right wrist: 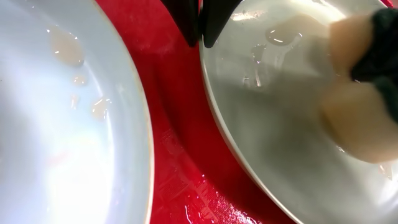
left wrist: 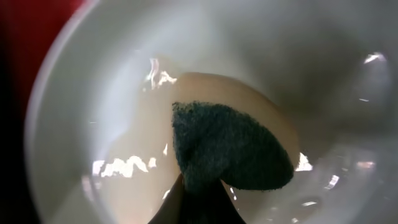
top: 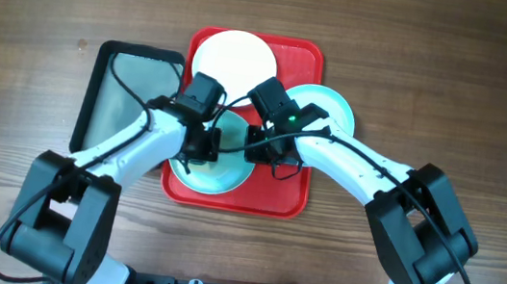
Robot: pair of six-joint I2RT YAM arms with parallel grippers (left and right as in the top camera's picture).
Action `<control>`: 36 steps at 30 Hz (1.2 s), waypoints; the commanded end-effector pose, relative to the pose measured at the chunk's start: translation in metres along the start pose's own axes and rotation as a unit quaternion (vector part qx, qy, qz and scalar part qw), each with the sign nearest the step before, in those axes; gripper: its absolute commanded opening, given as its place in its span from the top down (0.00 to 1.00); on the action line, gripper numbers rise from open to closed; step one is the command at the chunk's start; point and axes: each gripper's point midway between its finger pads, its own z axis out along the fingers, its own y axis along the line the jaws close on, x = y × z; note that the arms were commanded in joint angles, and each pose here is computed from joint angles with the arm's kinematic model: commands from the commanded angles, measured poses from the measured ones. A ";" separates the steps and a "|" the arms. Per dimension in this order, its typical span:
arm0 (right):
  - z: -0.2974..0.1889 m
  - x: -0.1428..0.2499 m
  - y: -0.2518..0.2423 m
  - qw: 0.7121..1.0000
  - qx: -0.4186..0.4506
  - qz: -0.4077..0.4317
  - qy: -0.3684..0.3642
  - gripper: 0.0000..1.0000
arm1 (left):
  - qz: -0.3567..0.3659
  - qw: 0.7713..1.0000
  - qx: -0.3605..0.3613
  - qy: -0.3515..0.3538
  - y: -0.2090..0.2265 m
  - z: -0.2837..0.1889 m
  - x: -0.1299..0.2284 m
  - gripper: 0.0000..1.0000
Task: Clean dirty plates on tray and stack at the side
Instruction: 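Scrub the held light-blue plate surface with the sponge in the left gripper, then move the sponge back over the black tray with the left gripper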
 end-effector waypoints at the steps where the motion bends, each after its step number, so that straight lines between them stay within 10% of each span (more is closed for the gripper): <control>1: 0.003 0.004 0.005 1.000 -0.010 -0.010 0.008 0.96 | -0.022 0.999 -0.025 -0.014 0.019 -0.007 -0.008 0.96; 12: 0.003 0.004 0.005 1.000 -0.010 -0.010 0.008 0.91 | -0.029 0.996 0.003 -0.088 0.011 -0.049 -0.041 0.96; 20: 0.003 0.004 0.005 1.000 -0.010 -0.009 0.008 0.57 | -0.109 0.973 0.034 -0.201 0.031 -0.124 -0.076 0.96; 36: 0.013 0.009 0.003 1.000 -0.016 0.011 0.002 0.71 | -0.330 0.908 0.082 -0.243 0.150 -0.161 -0.077 0.96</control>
